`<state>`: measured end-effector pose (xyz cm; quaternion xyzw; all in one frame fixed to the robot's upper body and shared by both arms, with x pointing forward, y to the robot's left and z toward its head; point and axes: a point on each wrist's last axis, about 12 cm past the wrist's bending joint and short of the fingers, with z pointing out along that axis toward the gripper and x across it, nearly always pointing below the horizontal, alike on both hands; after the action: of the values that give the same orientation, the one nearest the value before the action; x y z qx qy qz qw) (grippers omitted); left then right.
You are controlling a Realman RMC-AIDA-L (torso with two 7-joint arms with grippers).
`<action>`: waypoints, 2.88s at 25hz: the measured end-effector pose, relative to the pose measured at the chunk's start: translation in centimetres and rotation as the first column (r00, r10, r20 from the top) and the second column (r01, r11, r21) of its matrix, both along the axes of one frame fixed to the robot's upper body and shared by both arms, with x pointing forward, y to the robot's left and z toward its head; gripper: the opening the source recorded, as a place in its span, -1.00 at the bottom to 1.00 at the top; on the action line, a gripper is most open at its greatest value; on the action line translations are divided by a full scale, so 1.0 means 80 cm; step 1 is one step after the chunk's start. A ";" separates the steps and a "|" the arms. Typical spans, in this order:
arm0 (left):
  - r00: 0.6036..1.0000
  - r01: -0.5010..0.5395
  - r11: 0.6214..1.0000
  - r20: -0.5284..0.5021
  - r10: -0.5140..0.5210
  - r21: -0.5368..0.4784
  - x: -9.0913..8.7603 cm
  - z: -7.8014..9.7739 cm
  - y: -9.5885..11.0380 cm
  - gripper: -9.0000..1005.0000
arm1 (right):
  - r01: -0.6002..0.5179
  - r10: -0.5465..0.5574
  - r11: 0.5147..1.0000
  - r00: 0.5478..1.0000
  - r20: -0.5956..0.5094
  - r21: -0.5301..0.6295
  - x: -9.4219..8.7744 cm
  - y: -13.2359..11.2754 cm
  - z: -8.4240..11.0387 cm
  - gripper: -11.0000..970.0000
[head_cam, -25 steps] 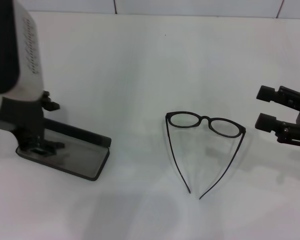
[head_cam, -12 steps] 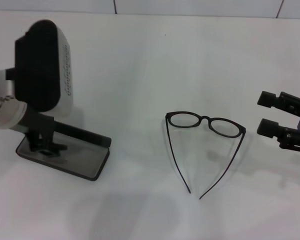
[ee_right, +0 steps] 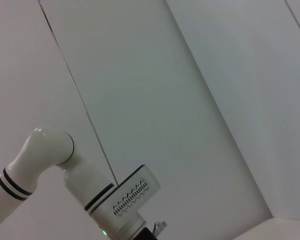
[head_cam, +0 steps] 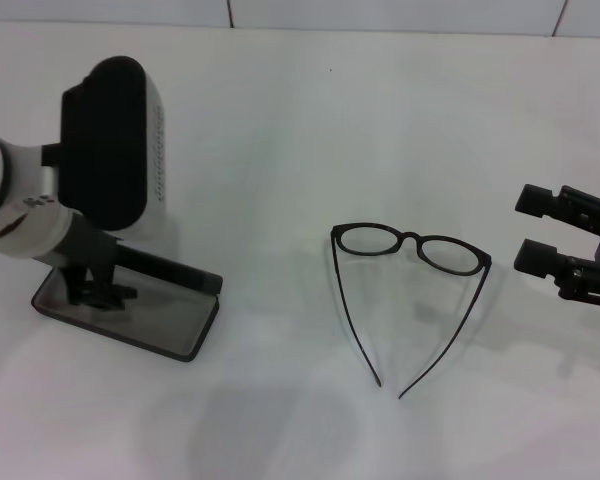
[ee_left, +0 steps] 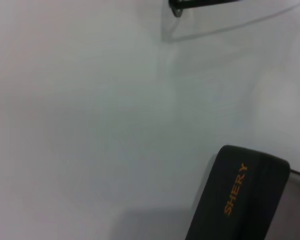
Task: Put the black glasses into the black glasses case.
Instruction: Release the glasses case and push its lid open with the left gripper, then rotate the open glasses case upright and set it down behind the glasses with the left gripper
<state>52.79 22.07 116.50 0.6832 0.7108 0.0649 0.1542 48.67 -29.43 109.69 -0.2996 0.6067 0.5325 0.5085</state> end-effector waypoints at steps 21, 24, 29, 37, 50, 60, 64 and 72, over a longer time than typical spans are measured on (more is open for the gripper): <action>0.993 0.000 1.000 0.122 0.004 -0.028 -0.004 0.034 -0.024 -0.59 | 0.014 -0.014 1.000 1.000 -0.006 0.003 -0.008 -0.003 -0.009 0.74; 0.988 -0.003 0.999 0.153 0.010 -0.046 -0.007 0.045 -0.030 -0.59 | -0.006 0.006 1.000 1.000 -0.003 0.001 -0.014 -0.003 -0.010 0.74; 0.975 0.006 0.996 0.222 0.015 -0.094 -0.003 0.063 -0.052 -0.58 | -0.197 0.197 0.980 0.979 0.060 -0.003 -0.040 0.004 -0.006 0.74; 0.942 0.095 0.979 0.334 -0.031 -0.178 0.015 0.075 -0.112 -0.56 | -0.328 0.329 0.944 0.944 0.017 -0.012 -0.056 0.013 -0.013 0.74; 0.938 0.140 0.973 0.340 -0.071 -0.183 0.051 0.037 -0.169 -0.53 | -0.323 0.323 0.946 0.946 -0.012 0.004 -0.066 0.013 -0.021 0.74; 0.942 0.127 0.971 0.332 -0.054 -0.202 0.058 0.030 -0.197 -0.51 | -0.314 0.314 0.949 0.949 -0.011 0.001 -0.062 0.014 -0.021 0.74; 0.941 0.148 0.974 0.327 -0.086 -0.170 0.060 0.021 -0.208 -0.51 | -0.312 0.312 0.950 0.950 -0.011 -0.001 -0.062 0.013 -0.021 0.74; 0.947 0.152 0.984 0.298 -0.117 -0.096 0.064 0.003 -0.223 -0.49 | -0.305 0.305 0.952 0.952 -0.015 -0.004 -0.064 0.010 -0.021 0.74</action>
<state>57.88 4.24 116.72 0.7029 0.6345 0.1121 0.3012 43.59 -28.60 107.97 -0.3874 0.5583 0.6049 0.4152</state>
